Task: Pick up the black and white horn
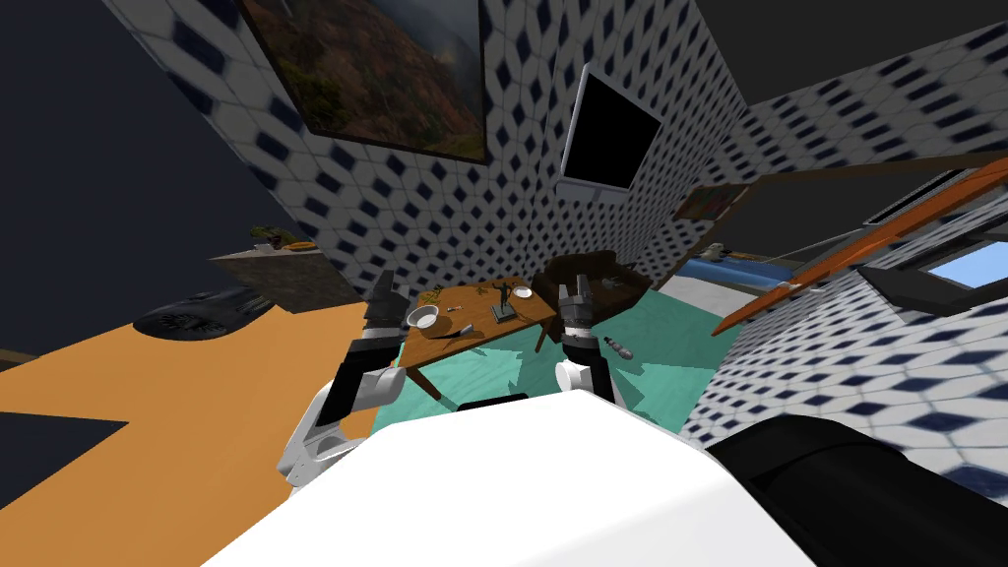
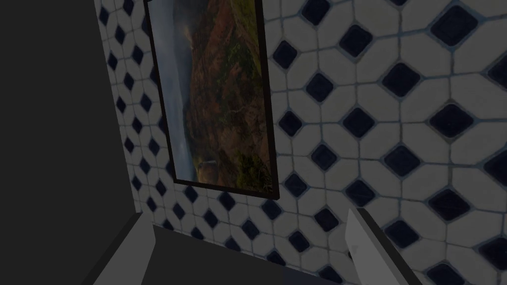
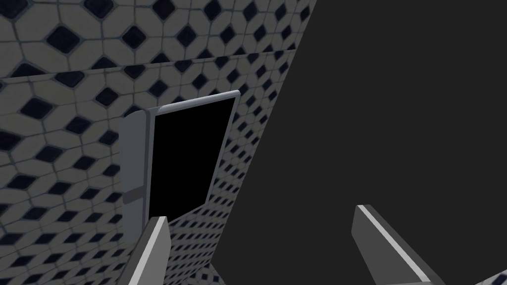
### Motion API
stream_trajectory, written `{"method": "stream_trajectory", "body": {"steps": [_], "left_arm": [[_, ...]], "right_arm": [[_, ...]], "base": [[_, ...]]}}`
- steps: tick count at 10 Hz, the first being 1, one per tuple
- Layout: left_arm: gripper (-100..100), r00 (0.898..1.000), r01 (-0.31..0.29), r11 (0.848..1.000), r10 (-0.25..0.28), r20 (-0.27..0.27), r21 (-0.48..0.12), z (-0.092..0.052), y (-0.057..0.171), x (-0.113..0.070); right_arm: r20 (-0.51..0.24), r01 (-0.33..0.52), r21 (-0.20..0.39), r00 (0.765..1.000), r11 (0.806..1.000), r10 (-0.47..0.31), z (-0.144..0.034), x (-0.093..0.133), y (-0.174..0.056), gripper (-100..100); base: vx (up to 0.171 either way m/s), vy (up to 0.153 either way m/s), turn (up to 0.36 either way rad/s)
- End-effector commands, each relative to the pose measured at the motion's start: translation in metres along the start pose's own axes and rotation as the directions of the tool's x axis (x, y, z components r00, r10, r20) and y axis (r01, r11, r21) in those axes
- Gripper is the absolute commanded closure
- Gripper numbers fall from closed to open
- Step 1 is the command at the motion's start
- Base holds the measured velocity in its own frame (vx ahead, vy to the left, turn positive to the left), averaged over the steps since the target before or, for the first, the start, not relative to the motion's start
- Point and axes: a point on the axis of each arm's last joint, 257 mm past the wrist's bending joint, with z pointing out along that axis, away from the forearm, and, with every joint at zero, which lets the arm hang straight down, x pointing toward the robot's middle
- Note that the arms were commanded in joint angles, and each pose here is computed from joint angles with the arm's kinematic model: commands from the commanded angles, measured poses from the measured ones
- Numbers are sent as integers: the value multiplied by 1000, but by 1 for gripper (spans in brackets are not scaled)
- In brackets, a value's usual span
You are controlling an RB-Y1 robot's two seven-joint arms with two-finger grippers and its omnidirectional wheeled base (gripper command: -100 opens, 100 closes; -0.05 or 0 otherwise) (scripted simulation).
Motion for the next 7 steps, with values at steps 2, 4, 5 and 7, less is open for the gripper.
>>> {"method": "stream_trajectory", "body": {"steps": [2, 4, 5, 7], "left_arm": [[-100, 1000, 3, 998, -4, -19, -59, 7, 21, 5], [-100, 999, 7, 994, -10, -33, -108, 13, 41, 9], [-100, 999, 12, 989, -18, -44, -149, 20, 58, 12], [-100, 998, 17, 980, -29, -53, -201, 27, 77, 15]], "right_arm": [[0, 0, 0, 1000, 1000, 0, 0, 0, 0, 0], [0, 0, 0, 1000, 1000, 0, 0, 0, 0, 0], [0, 0, 0, 1000, 1000, 0, 0, 0, 0, 0], [0, 0, 0, 1000, 1000, 0, 0, 0, 0, 0]], "base": [[-42, 17, 75], [-44, 22, 72], [-49, 23, 73], [-47, 23, 80]]}}
